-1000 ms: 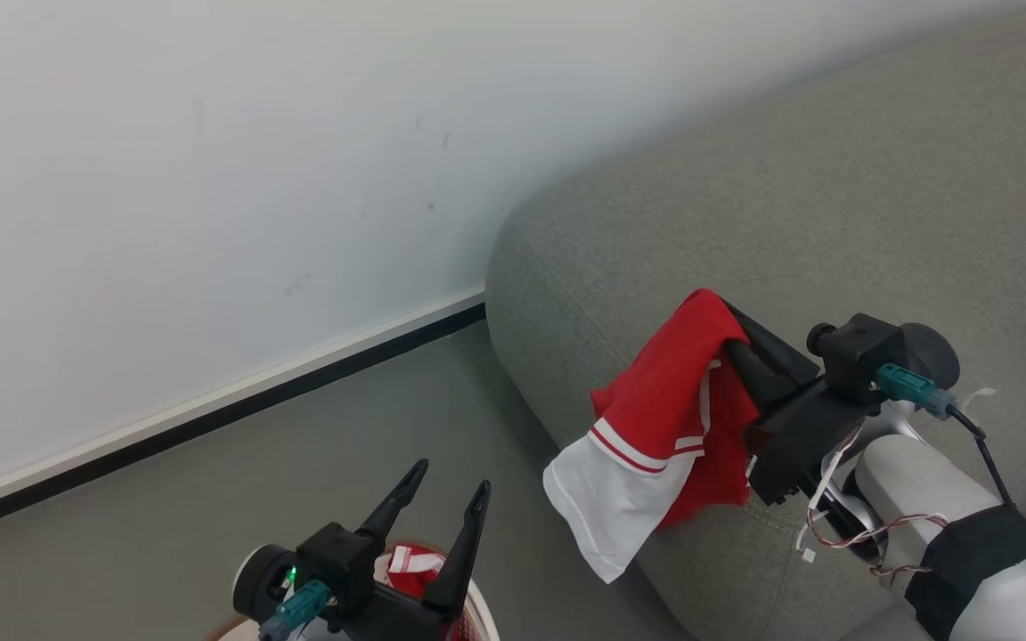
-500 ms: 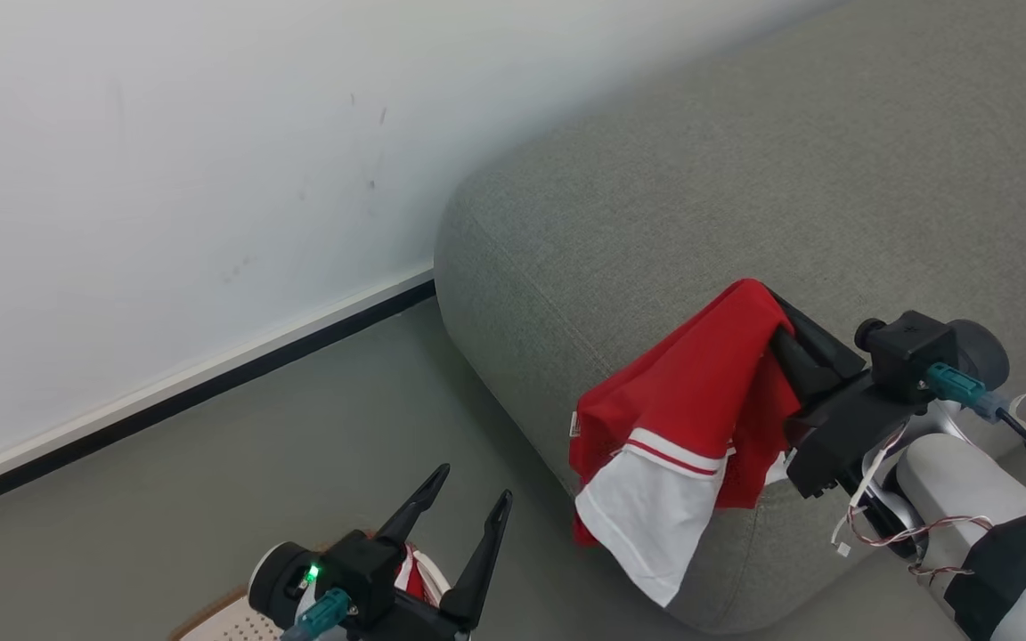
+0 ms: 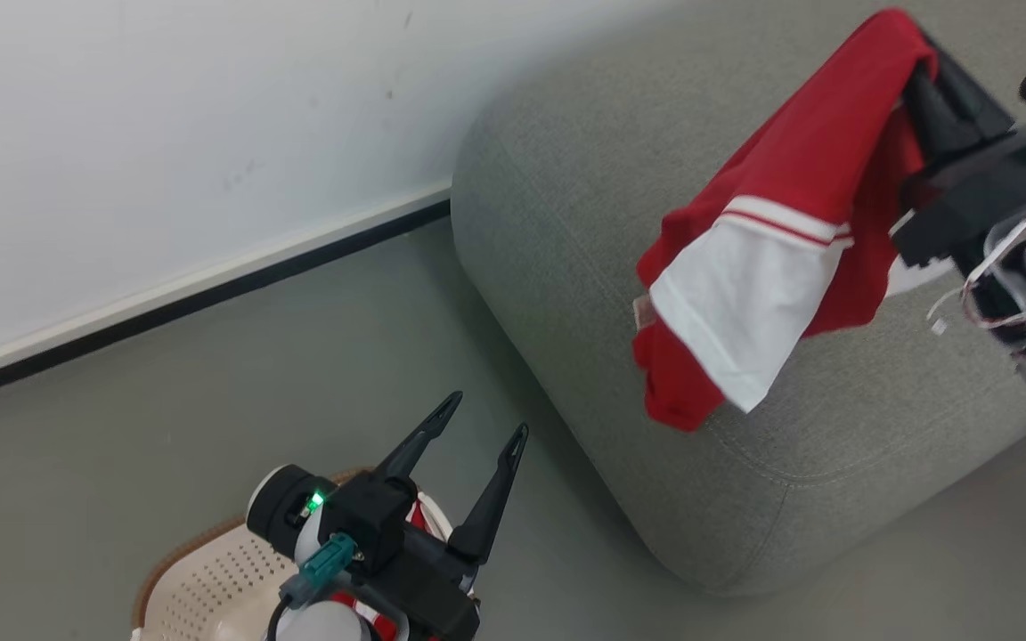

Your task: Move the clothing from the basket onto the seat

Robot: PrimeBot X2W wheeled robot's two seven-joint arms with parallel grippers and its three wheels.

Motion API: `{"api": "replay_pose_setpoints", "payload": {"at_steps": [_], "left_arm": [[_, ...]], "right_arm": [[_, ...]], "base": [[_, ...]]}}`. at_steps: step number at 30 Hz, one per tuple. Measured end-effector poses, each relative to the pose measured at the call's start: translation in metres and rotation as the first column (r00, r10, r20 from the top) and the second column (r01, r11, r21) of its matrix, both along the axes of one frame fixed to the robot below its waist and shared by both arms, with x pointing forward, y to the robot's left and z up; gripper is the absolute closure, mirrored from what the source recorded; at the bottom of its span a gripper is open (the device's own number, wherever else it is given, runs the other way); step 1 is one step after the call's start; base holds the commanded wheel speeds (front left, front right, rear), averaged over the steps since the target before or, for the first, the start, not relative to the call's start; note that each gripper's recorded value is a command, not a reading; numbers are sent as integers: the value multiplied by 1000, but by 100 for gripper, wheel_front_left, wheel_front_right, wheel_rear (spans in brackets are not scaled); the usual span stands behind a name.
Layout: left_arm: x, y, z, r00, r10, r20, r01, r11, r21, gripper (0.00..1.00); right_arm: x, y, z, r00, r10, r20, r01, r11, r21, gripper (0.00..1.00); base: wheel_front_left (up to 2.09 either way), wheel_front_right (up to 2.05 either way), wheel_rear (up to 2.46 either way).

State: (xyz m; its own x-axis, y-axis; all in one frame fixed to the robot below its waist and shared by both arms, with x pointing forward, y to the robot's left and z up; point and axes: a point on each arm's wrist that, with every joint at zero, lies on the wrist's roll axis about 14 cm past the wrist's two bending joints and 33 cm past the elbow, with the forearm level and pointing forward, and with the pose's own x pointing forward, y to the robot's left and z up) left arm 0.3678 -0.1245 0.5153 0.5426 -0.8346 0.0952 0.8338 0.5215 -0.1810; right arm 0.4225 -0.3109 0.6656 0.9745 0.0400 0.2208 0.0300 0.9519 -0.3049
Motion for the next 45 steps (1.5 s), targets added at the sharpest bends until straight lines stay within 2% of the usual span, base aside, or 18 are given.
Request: {"api": "replay_pose_setpoints", "payload": {"at_steps": [10, 19, 23, 26, 27, 33, 38, 45], "left_arm": [[41, 13, -2, 999, 50, 14, -50, 999, -17, 0], [74, 36, -9, 993, 116, 20, -115, 993, -36, 0], [87, 46, -19, 990, 137, 20, -136, 990, -23, 0], [96, 49, -25, 989, 145, 29, -145, 989, -14, 0], [101, 49, -28, 990, 140, 30, -140, 990, -15, 0], [116, 50, -46, 990, 143, 13, -143, 990, -5, 0], [127, 52, -70, 990, 144, -5, -143, 989, 25, 0], [138, 49, -107, 990, 129, -54, -126, 991, 47, 0]], "right_arm": [[68, -33, 54, 995, -76, 58, 79, 996, -52, 100], [127, -56, 66, 987, -145, 63, 150, 984, -93, 100], [154, -63, 55, 982, -179, 51, 184, 978, -103, 100], [169, -77, 31, 973, -230, 13, 230, 968, -102, 100], [177, -87, 13, 964, -267, -16, 264, 959, -102, 100], [200, -96, -65, 937, -319, -144, 309, 947, -88, 100], [213, -85, -147, 908, -312, -281, 304, 950, -72, 100], [227, -58, -231, 873, -271, -405, 271, 961, -59, 100]], "base": [[0, 0, 0], [0, 0, 0], [0, 0, 0], [0, 0, 0], [0, 0, 0], [0, 0, 0], [0, 0, 0], [0, 0, 0]]}}
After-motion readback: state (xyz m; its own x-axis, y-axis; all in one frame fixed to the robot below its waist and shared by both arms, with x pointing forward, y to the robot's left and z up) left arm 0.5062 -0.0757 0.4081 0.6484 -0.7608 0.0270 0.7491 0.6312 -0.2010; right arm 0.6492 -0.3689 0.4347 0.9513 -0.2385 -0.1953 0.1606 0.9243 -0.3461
